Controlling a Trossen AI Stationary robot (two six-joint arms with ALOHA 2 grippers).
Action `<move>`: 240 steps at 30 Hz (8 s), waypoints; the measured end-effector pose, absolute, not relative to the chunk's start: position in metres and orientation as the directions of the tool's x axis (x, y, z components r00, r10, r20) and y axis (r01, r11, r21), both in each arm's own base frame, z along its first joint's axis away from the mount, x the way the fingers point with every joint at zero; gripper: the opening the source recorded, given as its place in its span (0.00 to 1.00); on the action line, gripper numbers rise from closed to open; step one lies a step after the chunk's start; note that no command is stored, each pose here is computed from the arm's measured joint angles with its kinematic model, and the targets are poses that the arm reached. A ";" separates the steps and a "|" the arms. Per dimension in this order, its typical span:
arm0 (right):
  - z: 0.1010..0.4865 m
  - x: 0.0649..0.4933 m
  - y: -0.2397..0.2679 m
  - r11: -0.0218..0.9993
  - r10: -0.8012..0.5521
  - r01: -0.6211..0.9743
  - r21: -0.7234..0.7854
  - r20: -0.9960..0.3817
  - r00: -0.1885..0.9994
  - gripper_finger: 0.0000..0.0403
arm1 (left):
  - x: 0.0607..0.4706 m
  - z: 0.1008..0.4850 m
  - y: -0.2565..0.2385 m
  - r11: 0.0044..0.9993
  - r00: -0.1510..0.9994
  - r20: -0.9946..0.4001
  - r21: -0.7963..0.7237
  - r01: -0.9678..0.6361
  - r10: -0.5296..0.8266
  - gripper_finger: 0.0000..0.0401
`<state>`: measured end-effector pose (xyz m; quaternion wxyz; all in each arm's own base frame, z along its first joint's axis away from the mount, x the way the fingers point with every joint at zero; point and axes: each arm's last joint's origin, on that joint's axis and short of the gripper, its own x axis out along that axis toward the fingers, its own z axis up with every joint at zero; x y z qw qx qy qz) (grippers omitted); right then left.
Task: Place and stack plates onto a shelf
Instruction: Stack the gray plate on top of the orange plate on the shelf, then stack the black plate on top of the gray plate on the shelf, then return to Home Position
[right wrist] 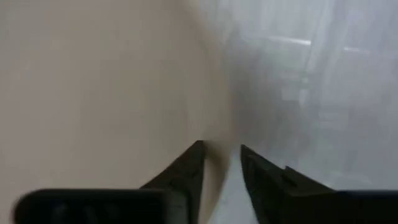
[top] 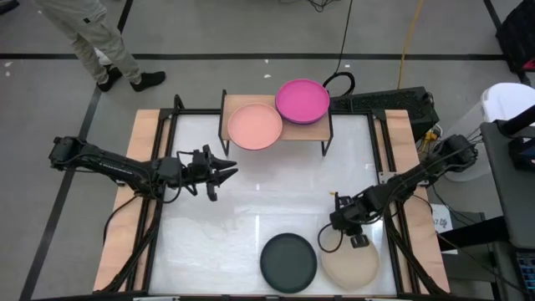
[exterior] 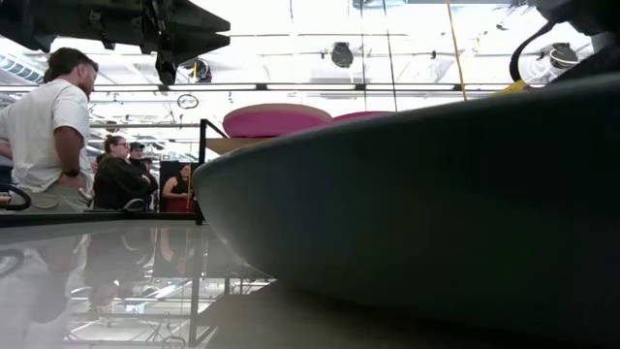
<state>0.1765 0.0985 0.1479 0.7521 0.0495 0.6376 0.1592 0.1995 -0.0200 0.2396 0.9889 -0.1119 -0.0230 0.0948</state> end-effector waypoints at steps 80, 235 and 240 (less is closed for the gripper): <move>0.342 0.303 -0.185 0.917 -0.382 0.398 -0.003 -0.289 0.878 0.26 | 0.199 0.239 -0.018 0.950 0.969 0.019 -0.203 -0.237 0.245 0.29; 0.245 0.138 -0.020 0.994 0.101 -0.100 0.049 -0.013 0.995 0.32 | 0.237 0.357 0.151 0.693 0.657 -0.552 -0.186 -0.697 0.513 0.43; 0.242 0.138 -0.020 0.993 0.102 -0.099 0.060 -0.047 0.994 0.32 | 0.230 0.379 0.139 0.752 0.736 -0.433 -0.175 -0.635 0.521 0.47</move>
